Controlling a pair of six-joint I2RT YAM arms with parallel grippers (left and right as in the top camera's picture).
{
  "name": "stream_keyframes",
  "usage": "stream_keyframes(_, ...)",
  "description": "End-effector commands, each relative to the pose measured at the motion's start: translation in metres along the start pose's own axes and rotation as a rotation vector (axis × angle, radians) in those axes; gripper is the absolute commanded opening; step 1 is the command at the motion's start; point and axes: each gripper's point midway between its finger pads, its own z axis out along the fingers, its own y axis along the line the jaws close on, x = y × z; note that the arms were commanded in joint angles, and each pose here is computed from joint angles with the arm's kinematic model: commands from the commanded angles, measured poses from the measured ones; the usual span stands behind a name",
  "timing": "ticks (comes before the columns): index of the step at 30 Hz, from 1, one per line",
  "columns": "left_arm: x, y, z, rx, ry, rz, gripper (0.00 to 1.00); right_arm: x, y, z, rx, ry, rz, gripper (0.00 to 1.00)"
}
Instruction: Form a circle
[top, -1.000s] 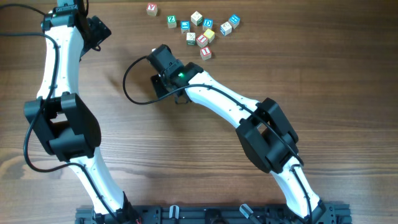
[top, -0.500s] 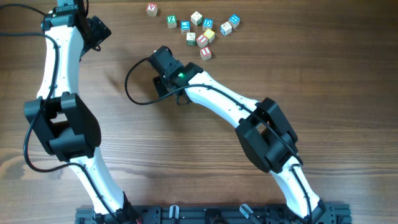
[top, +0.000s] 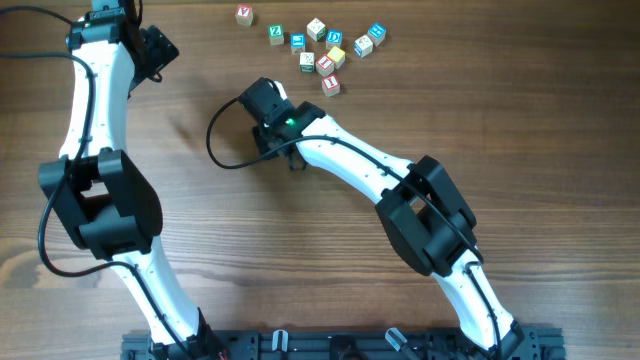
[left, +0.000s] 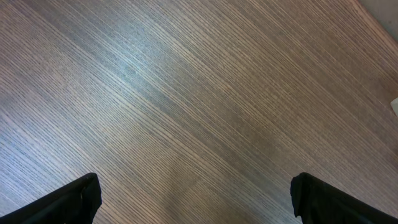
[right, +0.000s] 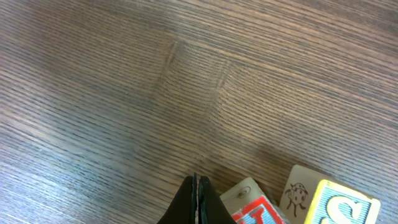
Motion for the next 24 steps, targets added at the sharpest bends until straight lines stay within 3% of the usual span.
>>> stream_keyframes(1,-0.005,0.001,-0.004,-0.005,-0.017,0.001,1.0,0.011,-0.009,0.013,0.042,0.028,0.006,0.04)
stream_keyframes(24,-0.005,0.001,-0.004,-0.005,-0.017,0.001,1.0,0.024,-0.012,0.012,0.058,0.081,-0.003,0.04)
